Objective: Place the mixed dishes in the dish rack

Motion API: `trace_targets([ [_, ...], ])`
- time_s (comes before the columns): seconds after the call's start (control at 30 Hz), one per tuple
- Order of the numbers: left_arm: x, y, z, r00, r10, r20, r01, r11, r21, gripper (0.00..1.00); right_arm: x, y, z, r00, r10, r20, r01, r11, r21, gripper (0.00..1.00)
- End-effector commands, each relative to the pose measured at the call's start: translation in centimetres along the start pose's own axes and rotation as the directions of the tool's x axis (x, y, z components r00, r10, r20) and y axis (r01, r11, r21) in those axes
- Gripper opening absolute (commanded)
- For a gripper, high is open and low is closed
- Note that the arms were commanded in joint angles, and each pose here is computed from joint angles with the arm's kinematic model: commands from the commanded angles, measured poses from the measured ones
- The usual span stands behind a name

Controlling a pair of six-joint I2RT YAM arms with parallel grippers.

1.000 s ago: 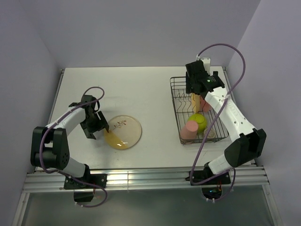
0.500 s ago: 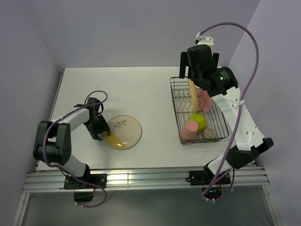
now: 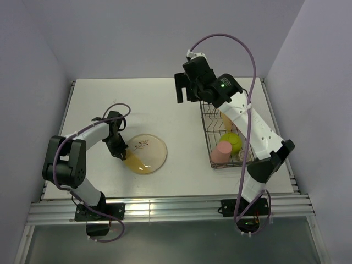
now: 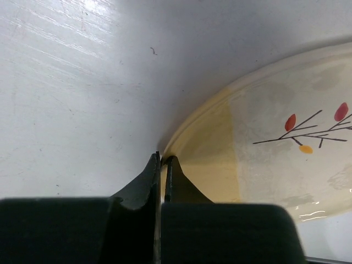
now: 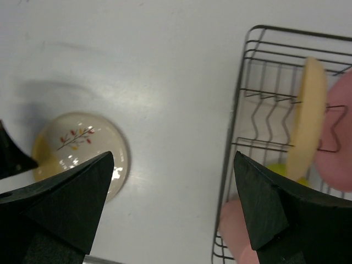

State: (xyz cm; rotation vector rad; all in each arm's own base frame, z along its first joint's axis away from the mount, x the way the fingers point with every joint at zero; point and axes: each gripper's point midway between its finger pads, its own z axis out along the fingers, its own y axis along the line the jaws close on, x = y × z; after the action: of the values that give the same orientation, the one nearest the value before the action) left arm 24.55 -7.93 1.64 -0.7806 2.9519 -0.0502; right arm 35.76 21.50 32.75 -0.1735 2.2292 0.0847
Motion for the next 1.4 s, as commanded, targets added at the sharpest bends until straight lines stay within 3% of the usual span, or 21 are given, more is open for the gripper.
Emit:
trace_targets([
  [0.0,-1.8,0.1,1.9,0.996,-0.024,0.084,0.027,0.999,-0.035,0.00,0.9,4.1,-0.8,0.997,0.036,-0.071,-0.050,0.976,-0.211,0.97],
  [0.2,-3.9,-2.3,-0.9,0.995,-0.061,0.083,0.055,0.996,0.075,0.00,5.7,8.5,1.1,0.960,0.014,-0.278,-0.118,0.926,-0.359,0.97],
  [0.33,-5.0,-3.3,-1.7,0.993,-0.096,0.066,0.087,0.989,0.121,0.00,7.9,11.7,2.1,0.939,0.017,-0.344,-0.178,0.879,-0.443,0.97],
  [0.47,-6.2,-3.7,-2.0,0.988,-0.148,0.037,0.140,0.976,0.166,0.00,10.5,13.9,3.5,0.899,0.012,-0.437,-0.231,0.862,-0.452,0.97],
  [0.73,-8.5,-5.9,-3.9,0.973,-0.230,-0.005,0.222,0.930,0.293,0.00,13.3,16.6,5.6,0.849,0.106,-0.517,-0.385,0.794,-0.470,1.00],
  [0.93,-8.7,-7.4,-5.2,0.966,-0.257,-0.038,0.253,0.899,0.357,0.00,15.4,19.5,6.9,0.714,0.241,-0.657,-0.608,0.678,-0.412,1.00],
  [1.13,-8.3,-7.3,-5.3,0.966,-0.254,-0.042,0.252,0.898,0.361,0.00,16.2,20.9,7.8,0.621,0.330,-0.711,-0.718,0.602,-0.348,1.00],
  [1.27,-8.2,-7.2,-5.4,0.966,-0.253,-0.043,0.251,0.897,0.363,0.00,17.7,21.3,8.2,0.497,0.423,-0.757,-0.813,0.533,-0.236,1.00],
  [1.37,-8.3,-7.3,-5.6,0.967,-0.250,-0.040,0.247,0.899,0.361,0.00,18.4,21.9,8.2,0.439,0.465,-0.769,-0.852,0.486,-0.193,1.00],
])
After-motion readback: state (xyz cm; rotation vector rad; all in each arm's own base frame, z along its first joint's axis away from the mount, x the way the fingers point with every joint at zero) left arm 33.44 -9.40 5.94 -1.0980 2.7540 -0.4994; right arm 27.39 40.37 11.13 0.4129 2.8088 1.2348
